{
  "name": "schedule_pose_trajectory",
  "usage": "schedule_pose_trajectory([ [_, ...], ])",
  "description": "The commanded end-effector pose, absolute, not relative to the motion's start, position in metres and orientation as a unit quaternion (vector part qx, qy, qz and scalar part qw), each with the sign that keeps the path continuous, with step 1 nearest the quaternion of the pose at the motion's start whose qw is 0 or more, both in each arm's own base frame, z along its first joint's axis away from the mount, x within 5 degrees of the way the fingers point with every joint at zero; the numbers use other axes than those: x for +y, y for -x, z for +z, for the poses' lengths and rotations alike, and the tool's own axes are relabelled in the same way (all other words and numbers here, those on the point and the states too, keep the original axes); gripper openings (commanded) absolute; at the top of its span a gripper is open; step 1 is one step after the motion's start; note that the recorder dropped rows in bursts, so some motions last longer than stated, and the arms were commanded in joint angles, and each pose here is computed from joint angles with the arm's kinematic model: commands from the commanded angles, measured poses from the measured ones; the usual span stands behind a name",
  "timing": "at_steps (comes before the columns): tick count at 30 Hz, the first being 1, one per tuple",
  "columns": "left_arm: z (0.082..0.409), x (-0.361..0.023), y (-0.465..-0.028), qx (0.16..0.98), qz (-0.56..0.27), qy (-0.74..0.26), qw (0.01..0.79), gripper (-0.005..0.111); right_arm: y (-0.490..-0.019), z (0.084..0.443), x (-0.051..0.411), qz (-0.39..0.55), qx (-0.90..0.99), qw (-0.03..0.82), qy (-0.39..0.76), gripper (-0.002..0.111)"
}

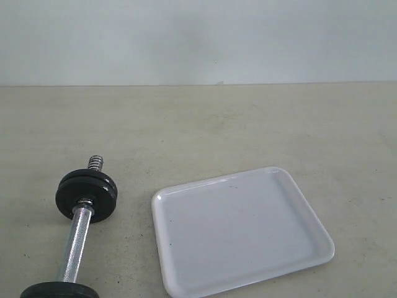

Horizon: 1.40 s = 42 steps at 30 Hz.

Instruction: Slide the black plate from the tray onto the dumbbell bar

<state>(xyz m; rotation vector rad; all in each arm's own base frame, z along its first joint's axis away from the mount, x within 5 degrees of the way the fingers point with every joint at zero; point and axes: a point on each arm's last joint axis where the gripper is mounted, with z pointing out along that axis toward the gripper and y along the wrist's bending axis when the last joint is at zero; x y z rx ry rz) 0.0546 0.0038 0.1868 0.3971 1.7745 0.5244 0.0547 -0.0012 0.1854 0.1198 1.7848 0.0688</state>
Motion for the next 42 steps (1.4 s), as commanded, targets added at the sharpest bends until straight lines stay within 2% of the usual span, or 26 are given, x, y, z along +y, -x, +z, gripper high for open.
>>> schedule_pose_trajectory([
  [1, 0.1868, 0.0046, -0.0548, 0.758, 0.23, -0.167, 0.588, 0.027, -0.0539, 0.1841, -0.0021, 0.017, 0.783, 0.619, -0.053, 0.001],
  [24, 0.1868, 0.0046, -0.0548, 0.758, 0.23, -0.167, 0.588, 0.027, -0.0538, 0.1841, -0.004, 0.009, 0.782, 0.619, -0.071, 0.001],
  [42, 0.1862, -0.0048, -0.0546, 0.744, 0.176, -0.226, 0.604, 0.027, -0.0538, 0.1841, -0.004, 0.009, 0.782, 0.619, -0.071, 0.001],
])
